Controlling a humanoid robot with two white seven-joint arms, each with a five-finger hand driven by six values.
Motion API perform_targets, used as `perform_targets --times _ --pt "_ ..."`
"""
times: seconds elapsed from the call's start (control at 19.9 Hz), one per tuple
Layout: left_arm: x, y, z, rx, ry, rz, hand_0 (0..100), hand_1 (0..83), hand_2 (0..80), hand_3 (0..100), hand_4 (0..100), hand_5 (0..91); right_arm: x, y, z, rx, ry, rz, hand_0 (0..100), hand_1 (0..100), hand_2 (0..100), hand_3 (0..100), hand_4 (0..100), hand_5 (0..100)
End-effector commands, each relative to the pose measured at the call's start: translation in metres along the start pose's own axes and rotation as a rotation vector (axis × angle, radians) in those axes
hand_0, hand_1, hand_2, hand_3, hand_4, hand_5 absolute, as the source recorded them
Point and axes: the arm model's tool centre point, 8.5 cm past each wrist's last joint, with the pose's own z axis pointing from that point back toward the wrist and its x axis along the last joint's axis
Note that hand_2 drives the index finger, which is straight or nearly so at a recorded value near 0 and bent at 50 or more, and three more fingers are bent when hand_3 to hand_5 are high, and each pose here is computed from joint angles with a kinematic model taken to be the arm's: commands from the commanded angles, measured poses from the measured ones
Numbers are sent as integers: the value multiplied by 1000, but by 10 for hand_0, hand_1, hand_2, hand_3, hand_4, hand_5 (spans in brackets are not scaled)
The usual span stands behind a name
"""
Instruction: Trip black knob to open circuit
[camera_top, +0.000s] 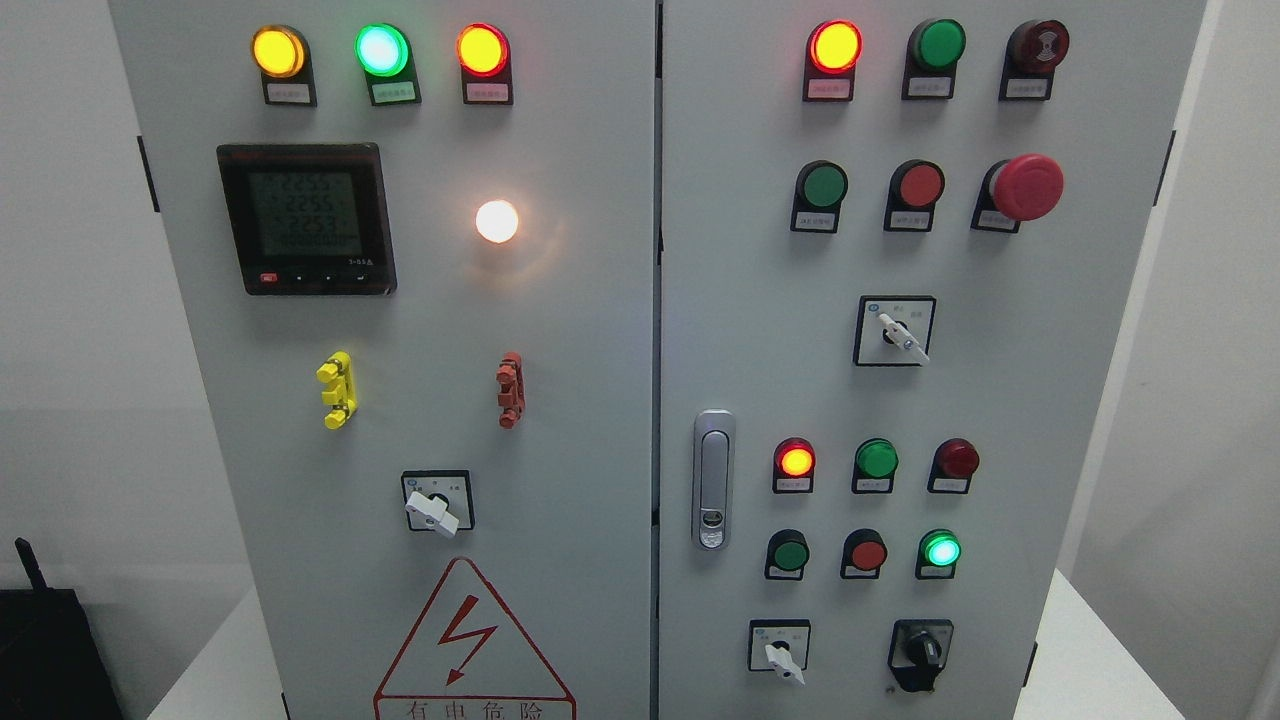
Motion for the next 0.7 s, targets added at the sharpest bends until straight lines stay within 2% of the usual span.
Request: perform_targets --times 0.0,0.65 --pt "3 -1 0 -1 -6 3 120 389 0 0 0 0 11 4 0 9 -42 -14 62 0 0 18 0 0" --pt "2 -1 0 -1 -4 3 120 389 0 0 0 0 12 4 5 8 -36 -15 71 0 0 0 0 0"
